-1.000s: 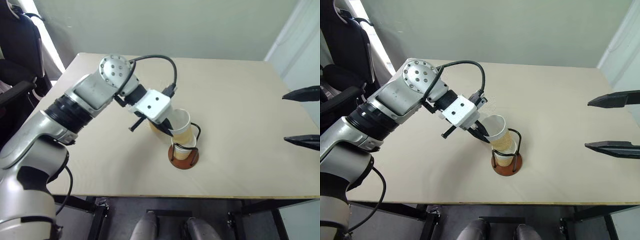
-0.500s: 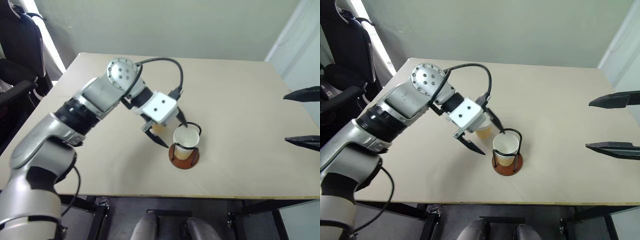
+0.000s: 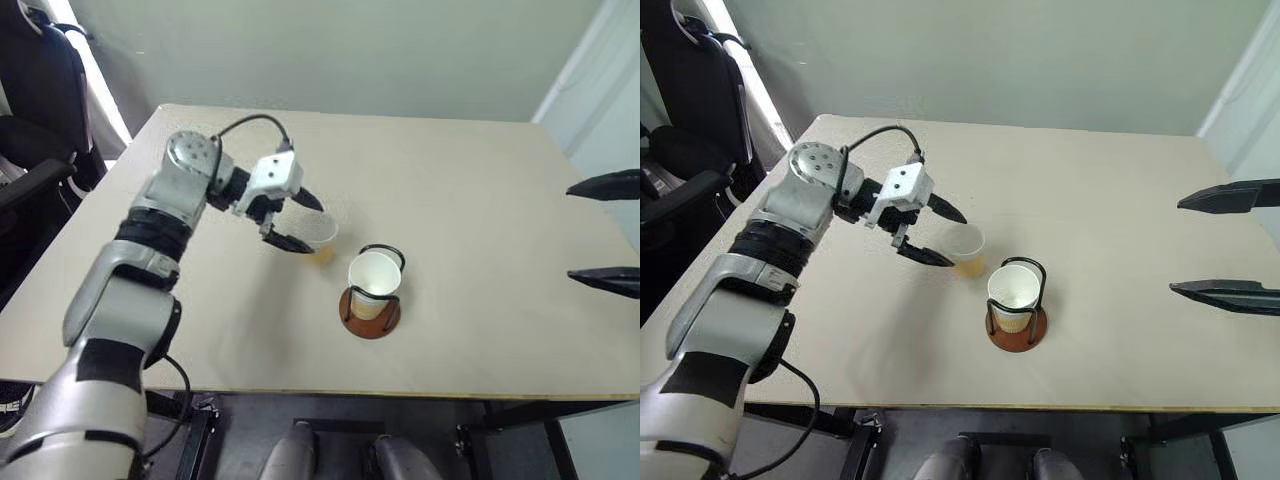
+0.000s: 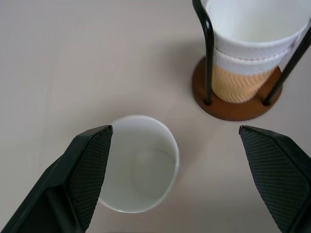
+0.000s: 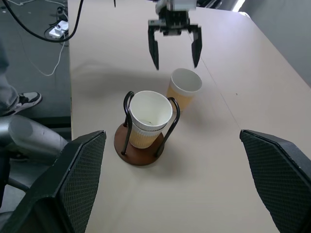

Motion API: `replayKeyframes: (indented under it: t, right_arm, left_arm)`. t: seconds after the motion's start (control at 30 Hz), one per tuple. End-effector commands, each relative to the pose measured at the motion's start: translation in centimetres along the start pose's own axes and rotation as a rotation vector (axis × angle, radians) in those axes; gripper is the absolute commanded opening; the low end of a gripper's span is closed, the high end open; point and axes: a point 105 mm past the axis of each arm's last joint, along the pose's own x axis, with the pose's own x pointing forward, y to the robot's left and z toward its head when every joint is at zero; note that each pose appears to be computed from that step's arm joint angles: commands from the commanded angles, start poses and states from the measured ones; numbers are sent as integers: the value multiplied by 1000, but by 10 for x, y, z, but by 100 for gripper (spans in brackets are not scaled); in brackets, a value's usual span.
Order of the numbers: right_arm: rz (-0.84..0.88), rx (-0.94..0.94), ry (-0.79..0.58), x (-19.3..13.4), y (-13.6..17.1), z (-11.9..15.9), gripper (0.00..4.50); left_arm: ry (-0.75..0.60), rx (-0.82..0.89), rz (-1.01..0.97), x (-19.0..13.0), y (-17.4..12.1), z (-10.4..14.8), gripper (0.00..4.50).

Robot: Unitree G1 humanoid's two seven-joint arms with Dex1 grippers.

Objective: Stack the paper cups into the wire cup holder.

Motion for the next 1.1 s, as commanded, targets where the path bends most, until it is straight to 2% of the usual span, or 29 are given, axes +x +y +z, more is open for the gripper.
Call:
replayKeyframes:
  t: [0.03, 0.13, 0.23, 0.57, 0.6, 0.73, 0.8, 0.83, 0.93, 0.97, 1.03, 1.1]
  right_arm:
    - [-18, -25, -1, -3, 2, 6, 450]
    - [-19, -14, -1, -2, 5, 5, 450]
    - [-26, -10, 3, -2, 6, 5, 450]
    - [-40, -10, 9, -1, 9, 7, 450]
    - [-42, -11, 10, -2, 9, 7, 450]
    - [-49, -15, 14, -5, 9, 8, 450]
    - [-52, -17, 14, -6, 9, 9, 450]
    - [-54, -19, 17, -7, 9, 9, 450]
    - [-55, -22, 19, -7, 8, 8, 450]
    - [-55, -22, 19, -7, 8, 8, 450]
    - [-55, -24, 19, -6, 8, 8, 450]
    - [-56, -26, 18, -5, 8, 8, 450]
  left_arm:
    - [67, 33, -6, 4, 1, -9, 446]
    - [110, 28, -23, 11, -2, -19, 446]
    - [112, 23, -33, 18, -3, -24, 386]
    - [110, 44, -20, 20, 2, -21, 17]
    - [102, 46, -25, 19, 1, -19, 4]
    - [43, 83, -21, 9, 6, -1, 4]
    - [-77, 134, 12, -7, 14, 40, 4]
    - [-172, 176, 22, -18, 16, 72, 4]
    - [-427, 327, -12, -47, 6, 158, 4]
    - [-486, 348, -47, -52, -1, 175, 4]
    - [-518, 360, -140, -50, -18, 184, 4]
    - [-481, 367, -213, -39, -31, 179, 4]
